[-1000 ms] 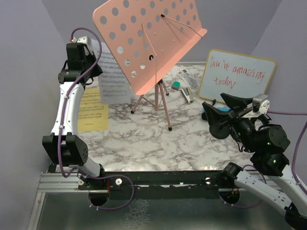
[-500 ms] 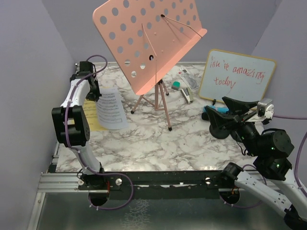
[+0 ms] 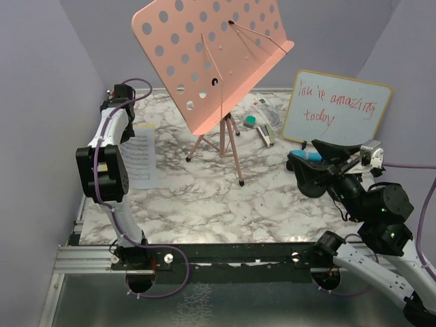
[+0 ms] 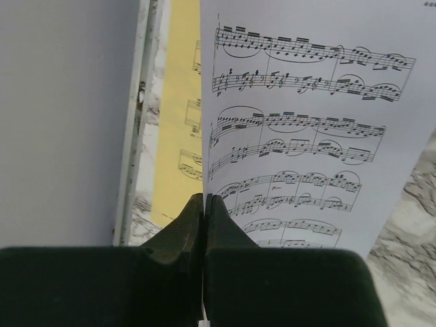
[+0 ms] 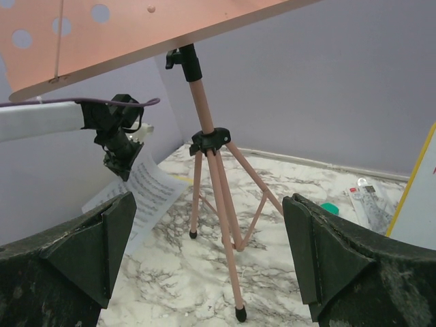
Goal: Pack up the instrument practice props
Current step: Place the sheet music at the center of the board.
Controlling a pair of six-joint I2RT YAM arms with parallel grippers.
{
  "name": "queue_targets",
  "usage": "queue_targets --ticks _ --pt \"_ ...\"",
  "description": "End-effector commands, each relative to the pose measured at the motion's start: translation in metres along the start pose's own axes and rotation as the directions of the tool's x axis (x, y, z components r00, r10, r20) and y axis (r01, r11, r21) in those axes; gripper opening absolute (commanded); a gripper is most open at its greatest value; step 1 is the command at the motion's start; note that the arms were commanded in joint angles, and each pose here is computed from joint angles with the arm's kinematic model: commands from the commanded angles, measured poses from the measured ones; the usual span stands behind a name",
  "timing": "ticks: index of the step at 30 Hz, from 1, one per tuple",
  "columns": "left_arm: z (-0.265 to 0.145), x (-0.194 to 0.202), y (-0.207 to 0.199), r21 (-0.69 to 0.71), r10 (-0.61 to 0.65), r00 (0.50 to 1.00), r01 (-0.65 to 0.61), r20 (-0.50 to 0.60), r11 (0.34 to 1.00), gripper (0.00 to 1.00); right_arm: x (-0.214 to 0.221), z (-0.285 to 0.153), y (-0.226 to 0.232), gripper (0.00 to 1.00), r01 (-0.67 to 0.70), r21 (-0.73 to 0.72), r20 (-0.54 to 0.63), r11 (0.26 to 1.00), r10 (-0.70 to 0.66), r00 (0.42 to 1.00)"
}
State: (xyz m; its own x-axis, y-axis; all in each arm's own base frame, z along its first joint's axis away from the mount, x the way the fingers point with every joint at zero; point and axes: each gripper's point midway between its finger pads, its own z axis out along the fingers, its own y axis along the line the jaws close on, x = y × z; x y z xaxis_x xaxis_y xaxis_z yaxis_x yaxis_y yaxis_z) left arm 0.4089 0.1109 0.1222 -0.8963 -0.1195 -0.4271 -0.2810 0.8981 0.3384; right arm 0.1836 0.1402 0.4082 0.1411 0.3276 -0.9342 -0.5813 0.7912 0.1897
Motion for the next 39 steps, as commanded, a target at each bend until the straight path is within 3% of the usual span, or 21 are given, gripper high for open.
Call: queue_targets --ticks 1,8,21,33,39 --pt "0.011 -0.003 0.023 -0.144 0.026 0.999 -0.030 -0.028 0.989 0.00 0.010 -0.002 0.001 0.97 -0.003 -0.011 -0.032 1.000 0.002 0.999" --pt "0.018 -0.019 0.030 -0.192 0.068 0.998 -0.067 -0.002 0.979 0.00 0.014 0.000 0.000 0.97 0.005 -0.007 -0.047 1.000 -0.005 0.999" --pt "0.034 -0.023 0.001 -0.110 0.172 0.983 -0.164 0.068 0.980 0.00 0.019 0.004 -0.001 0.97 0.021 -0.004 -0.059 1.000 -0.021 0.998" --pt "0.045 -0.017 0.006 -0.135 0.161 0.985 -0.151 0.062 0.979 0.03 0.021 0.006 0.000 0.97 0.024 -0.007 -0.065 1.000 -0.025 0.998" --pt "0.043 -0.018 -0.012 -0.022 0.156 0.983 -0.154 0.098 0.988 0.03 0.021 0.006 0.000 0.97 0.024 -0.010 -0.065 1.000 -0.025 0.998"
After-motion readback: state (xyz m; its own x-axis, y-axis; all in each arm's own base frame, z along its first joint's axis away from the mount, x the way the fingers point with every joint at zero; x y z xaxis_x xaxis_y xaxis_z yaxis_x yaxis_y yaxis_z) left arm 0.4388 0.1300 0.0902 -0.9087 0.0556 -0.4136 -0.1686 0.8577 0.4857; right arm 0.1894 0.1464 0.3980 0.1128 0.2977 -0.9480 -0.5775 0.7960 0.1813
